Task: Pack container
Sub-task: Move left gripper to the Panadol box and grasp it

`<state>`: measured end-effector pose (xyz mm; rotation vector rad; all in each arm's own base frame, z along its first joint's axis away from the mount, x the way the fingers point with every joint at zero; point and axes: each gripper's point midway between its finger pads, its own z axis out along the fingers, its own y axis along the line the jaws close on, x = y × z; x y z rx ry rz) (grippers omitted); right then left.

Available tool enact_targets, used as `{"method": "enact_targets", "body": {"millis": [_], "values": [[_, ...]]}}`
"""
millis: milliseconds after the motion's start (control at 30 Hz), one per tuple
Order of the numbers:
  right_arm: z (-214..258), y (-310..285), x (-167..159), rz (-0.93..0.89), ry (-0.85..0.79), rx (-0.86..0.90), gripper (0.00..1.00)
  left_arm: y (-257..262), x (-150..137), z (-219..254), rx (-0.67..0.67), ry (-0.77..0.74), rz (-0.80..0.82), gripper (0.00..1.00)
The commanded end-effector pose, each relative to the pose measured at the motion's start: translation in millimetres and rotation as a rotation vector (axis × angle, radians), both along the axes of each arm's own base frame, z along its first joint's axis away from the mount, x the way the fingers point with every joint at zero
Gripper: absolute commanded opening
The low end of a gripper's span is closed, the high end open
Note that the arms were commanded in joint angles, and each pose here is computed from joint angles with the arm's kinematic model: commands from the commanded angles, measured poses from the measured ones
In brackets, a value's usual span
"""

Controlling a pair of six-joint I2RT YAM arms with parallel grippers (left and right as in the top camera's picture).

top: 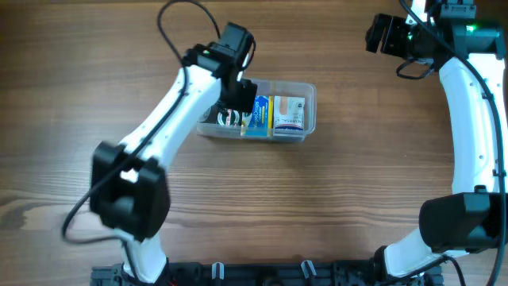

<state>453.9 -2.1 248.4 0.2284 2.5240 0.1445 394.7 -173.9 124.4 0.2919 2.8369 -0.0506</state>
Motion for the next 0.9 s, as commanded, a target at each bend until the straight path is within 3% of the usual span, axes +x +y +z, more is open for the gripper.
{"method": "enact_targets", "body": {"millis": [0, 133, 300, 500, 667, 733, 867], "values": [[3.6, -0.6, 0.8, -0.011, -0.009, 0.005, 1.0, 38.9, -8.9, 75.3, -0.101, -0.096, 0.201, 0.83], [3.6, -0.6, 0.8, -0.012, -0.009, 0.005, 1.0, 119.3, -45.1, 106.0, -0.077, -0.059, 0.426, 0.83], [3.6, -0.6, 0.8, -0.012, -0.009, 0.005, 1.0, 189.1, -86.0, 107.4, -0.022, 0.038, 0.652, 0.84], [3.6, -0.6, 0.8, -0.011, -0.009, 0.005, 1.0, 212.6, -117.6, 60.9, 0.053, 0.14, 0.75, 0.88], [3.6, -0.6, 0.8, -0.011, -0.009, 0.005, 1.0, 227.3, -136.7, 23.3, 0.023, 0.064, 0.818, 0.92], [3.6, -0.6, 0.8, -0.011, -0.009, 0.005, 1.0, 231.3, -146.2, -1.6, 0.029, 0.086, 0.834, 1.0], [3.6, -0.6, 0.8, -0.011, -0.009, 0.005, 1.0, 232.6, -153.2, -42.2, -0.026, 0.14, 0.868, 1.0]]}}
